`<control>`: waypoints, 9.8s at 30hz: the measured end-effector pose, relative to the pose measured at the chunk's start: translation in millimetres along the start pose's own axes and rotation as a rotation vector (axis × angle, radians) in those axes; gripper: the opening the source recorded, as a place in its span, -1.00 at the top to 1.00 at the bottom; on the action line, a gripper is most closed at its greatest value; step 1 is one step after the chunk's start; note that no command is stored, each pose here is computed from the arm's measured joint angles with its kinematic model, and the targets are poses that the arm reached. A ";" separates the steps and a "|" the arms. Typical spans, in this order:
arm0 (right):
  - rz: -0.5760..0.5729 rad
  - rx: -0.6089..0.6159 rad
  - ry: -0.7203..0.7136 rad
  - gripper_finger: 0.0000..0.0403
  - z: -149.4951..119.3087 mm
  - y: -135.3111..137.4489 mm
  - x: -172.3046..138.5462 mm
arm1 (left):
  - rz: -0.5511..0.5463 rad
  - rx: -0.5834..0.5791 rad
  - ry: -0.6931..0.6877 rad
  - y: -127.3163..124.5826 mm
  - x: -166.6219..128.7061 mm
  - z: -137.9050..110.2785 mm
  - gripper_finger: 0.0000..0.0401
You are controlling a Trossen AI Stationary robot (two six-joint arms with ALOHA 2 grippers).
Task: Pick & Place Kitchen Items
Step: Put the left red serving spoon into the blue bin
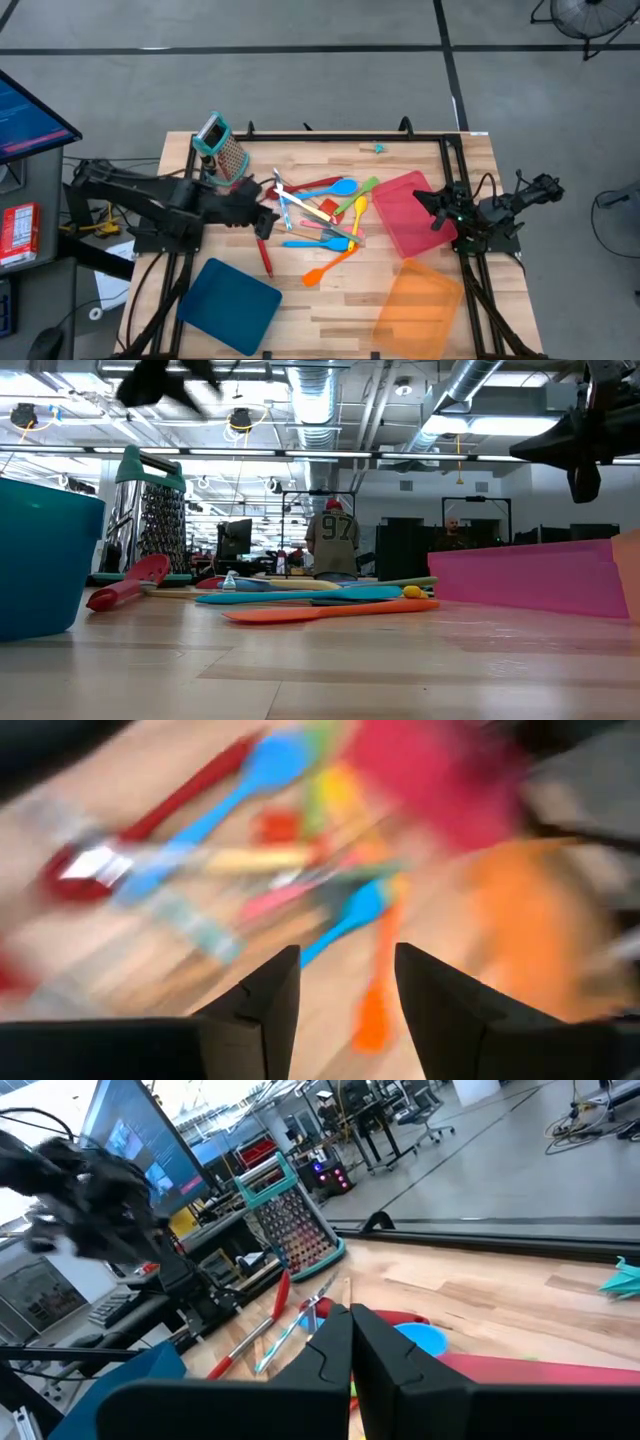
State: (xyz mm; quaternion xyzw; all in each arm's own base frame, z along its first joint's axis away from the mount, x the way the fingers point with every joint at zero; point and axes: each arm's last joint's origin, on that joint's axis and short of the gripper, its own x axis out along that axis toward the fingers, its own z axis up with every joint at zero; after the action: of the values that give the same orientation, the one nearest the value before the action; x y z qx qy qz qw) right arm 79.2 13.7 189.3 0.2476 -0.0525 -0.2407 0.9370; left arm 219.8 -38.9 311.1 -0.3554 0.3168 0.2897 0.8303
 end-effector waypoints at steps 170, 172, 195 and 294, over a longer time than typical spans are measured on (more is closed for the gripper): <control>-0.023 0.062 0.034 1.00 -4.9 -3.3 -0.2 | -1.026 -0.105 0.499 5.4 -31.8 -54.0 0.89; -0.023 0.062 0.034 1.00 -4.9 -3.3 -0.2 | -1.018 -0.066 0.509 3.8 -37.8 -50.7 0.89; -0.023 0.062 0.034 1.00 -4.9 -3.3 -0.2 | -0.430 0.034 1.427 46.9 -59.0 -71.1 0.89; -0.060 0.002 0.049 1.00 -8.8 -6.8 -0.5 | -0.376 0.533 1.436 40.4 70.4 -133.8 0.87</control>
State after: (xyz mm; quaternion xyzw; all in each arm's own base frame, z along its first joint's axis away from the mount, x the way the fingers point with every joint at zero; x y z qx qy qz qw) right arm 77.8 12.6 178.3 0.2560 -0.0223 -0.2622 0.9302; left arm 192.9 -101.0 170.0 -0.2920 0.7690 -0.2418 0.5147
